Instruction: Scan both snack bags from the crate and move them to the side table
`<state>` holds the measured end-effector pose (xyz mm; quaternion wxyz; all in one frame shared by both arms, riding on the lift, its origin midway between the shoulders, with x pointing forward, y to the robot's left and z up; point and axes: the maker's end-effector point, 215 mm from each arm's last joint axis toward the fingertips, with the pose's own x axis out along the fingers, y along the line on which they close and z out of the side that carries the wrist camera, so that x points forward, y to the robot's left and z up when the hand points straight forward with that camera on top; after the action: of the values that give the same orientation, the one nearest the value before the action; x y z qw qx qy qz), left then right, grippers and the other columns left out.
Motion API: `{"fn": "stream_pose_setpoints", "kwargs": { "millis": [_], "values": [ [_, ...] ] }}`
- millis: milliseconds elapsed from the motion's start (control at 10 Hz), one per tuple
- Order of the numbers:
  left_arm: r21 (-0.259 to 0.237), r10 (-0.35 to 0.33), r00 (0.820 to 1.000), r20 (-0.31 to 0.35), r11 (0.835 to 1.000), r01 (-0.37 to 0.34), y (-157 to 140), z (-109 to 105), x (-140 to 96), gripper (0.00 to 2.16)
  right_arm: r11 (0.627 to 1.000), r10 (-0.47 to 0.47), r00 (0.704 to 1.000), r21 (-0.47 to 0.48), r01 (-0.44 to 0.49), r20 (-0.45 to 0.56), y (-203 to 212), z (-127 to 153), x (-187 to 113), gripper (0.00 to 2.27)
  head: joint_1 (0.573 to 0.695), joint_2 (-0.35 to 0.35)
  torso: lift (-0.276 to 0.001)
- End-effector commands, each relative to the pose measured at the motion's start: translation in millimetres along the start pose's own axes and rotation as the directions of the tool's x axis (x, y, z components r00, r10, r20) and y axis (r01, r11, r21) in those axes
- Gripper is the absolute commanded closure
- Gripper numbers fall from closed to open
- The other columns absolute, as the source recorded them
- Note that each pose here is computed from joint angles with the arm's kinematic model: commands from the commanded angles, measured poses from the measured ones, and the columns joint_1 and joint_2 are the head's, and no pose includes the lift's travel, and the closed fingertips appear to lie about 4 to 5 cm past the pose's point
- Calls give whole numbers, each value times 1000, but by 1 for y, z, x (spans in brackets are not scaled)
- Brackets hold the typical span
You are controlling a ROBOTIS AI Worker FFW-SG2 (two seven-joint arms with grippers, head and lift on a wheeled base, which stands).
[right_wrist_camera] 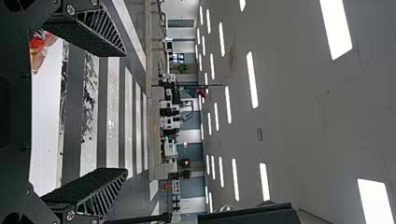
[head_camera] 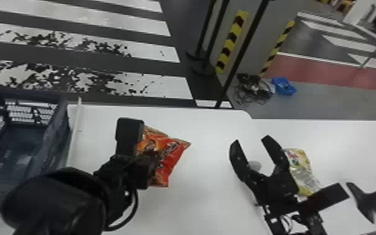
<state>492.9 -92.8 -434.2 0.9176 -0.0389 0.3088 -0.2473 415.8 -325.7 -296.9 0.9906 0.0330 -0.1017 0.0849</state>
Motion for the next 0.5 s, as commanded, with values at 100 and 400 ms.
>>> {"fn": "stream_pose_setpoints", "kwargs": {
  "millis": [100,400],
  "values": [
    [-19,-51,997,-62,999,50,-21,-38,9,2148,1000,-3,1000,3,3,0,0,-2,1,113,695,-350,-95],
    [-28,-120,989,-83,993,118,-36,-59,20,2148,1000,0,1000,7,0,3,2,-2,2,113,695,-350,-95]
  ]
}}
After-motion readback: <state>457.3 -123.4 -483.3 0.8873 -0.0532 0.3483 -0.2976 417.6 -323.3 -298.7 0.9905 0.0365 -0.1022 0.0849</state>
